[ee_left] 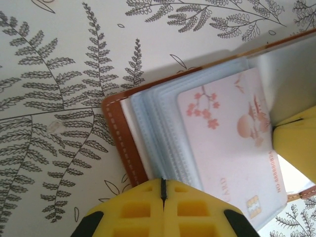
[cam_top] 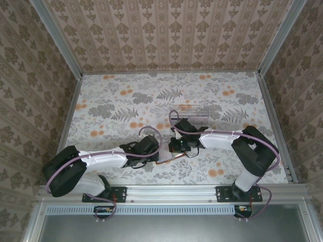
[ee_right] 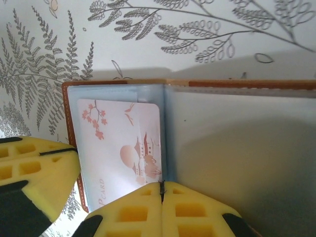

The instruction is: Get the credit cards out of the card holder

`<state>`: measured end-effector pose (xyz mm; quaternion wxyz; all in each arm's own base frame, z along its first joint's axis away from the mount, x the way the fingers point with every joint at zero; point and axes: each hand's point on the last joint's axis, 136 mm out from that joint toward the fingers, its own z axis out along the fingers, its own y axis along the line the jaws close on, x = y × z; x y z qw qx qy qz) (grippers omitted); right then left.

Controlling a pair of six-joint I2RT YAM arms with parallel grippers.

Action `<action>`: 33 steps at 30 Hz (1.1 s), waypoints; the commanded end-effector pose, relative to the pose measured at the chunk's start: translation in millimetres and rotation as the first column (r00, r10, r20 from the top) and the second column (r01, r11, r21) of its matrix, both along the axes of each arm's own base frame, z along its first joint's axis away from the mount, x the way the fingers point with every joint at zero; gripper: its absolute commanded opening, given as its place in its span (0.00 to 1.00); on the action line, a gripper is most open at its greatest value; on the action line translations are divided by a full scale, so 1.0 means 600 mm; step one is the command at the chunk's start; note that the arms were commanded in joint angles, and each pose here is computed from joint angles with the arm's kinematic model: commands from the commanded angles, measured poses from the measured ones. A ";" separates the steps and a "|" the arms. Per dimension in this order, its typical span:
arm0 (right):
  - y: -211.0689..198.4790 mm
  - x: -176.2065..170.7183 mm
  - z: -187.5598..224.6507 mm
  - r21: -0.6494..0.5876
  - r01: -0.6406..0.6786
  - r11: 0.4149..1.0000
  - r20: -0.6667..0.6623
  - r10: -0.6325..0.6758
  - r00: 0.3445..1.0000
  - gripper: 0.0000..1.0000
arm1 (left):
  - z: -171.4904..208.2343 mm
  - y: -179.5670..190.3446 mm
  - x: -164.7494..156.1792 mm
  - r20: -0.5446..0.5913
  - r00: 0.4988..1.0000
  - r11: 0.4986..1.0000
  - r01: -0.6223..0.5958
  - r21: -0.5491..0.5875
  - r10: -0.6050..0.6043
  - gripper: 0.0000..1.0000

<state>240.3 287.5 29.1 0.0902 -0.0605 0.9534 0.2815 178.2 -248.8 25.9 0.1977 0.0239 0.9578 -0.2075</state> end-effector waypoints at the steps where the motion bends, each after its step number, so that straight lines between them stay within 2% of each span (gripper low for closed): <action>1: -0.018 0.005 0.004 -0.018 0.037 0.999 0.011 -0.037 0.999 0.00 | -0.014 0.017 -0.003 -0.029 0.999 0.998 -0.023 0.051 0.025 0.00; 10: -0.040 0.013 0.003 -0.051 0.074 0.996 0.031 -0.072 0.997 0.00 | -0.016 0.019 0.000 -0.033 0.999 0.998 -0.019 0.054 0.021 0.00; 13: -0.026 0.009 0.013 -0.001 0.042 0.999 0.024 -0.042 0.999 0.00 | -0.018 0.020 0.001 -0.035 0.999 0.998 -0.014 0.059 0.017 0.00; 16: -0.012 0.009 0.024 0.044 0.019 0.999 0.023 -0.020 1.000 0.12 | -0.018 0.022 0.004 -0.034 0.999 0.998 -0.003 0.067 0.005 0.00; 19: -0.001 0.009 0.034 0.072 -0.004 0.997 0.032 0.002 0.999 0.21 | -0.019 0.020 0.006 -0.038 0.999 0.997 0.005 0.071 -0.002 0.00; 24: 0.013 0.008 0.043 0.100 -0.033 0.994 0.038 0.029 0.999 0.22 | -0.023 0.016 0.006 -0.047 0.999 0.997 0.012 0.074 -0.008 0.00; 33: 0.010 0.004 0.007 0.065 -0.031 0.997 -0.008 0.032 0.999 0.24 | -0.025 0.016 0.005 -0.052 0.999 0.997 0.012 0.076 -0.008 0.00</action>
